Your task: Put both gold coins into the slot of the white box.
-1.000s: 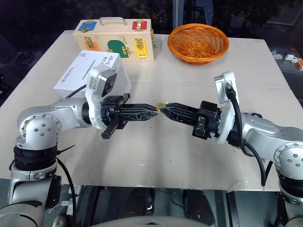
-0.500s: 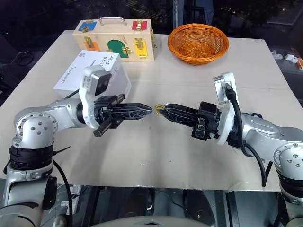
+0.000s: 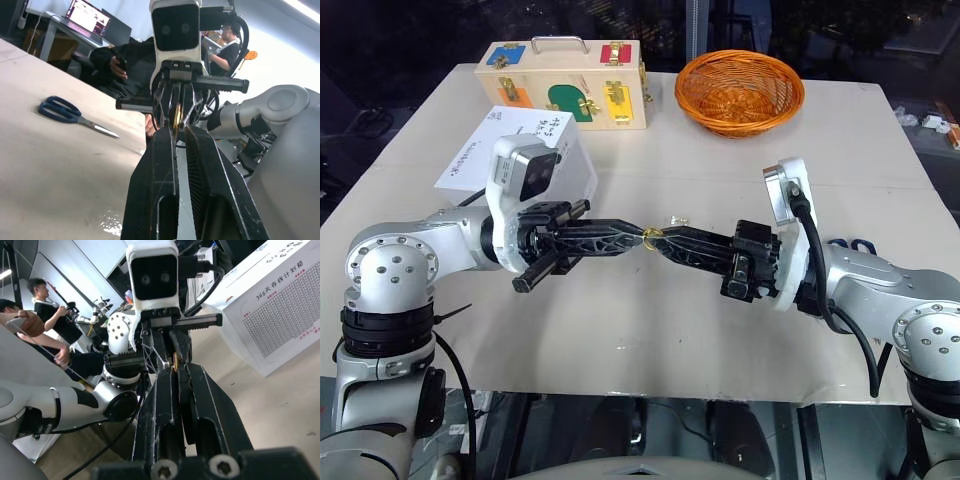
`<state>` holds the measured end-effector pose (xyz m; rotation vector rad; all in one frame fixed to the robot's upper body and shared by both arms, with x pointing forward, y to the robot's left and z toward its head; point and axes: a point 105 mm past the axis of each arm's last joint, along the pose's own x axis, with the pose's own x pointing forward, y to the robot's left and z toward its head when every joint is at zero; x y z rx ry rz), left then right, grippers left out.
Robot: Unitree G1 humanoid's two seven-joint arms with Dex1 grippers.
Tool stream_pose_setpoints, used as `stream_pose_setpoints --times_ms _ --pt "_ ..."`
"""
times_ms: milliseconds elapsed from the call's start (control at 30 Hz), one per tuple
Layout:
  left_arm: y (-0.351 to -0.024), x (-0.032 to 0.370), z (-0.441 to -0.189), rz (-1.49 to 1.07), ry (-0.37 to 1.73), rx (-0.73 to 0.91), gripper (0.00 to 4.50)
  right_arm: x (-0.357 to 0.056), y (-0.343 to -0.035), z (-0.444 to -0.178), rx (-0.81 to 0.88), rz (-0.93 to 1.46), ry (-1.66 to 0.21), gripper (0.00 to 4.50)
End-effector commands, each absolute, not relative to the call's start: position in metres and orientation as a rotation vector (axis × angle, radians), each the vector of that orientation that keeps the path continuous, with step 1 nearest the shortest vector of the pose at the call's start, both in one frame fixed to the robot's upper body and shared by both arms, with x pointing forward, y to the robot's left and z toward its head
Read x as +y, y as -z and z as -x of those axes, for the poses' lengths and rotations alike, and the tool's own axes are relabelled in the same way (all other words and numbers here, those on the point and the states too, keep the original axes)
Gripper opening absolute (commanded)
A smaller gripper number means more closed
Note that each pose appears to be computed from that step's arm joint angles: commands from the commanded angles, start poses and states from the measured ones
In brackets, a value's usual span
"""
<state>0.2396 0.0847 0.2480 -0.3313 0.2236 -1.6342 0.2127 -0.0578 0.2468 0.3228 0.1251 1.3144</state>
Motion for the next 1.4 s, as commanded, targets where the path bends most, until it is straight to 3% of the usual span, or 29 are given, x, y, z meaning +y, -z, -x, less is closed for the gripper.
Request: stream_pose_setpoints --times_ms 33,1400 --pt "-0.260 0.075 -0.233 0.306 1.675 0.189 0.36 -0.055 -0.256 -0.205 0.077 -0.305 -1.352 0.00" --pt "-0.245 0.089 -0.235 0.314 1.664 0.225 0.36 -0.058 -0.259 -0.201 0.066 -0.326 -1.344 0.00"
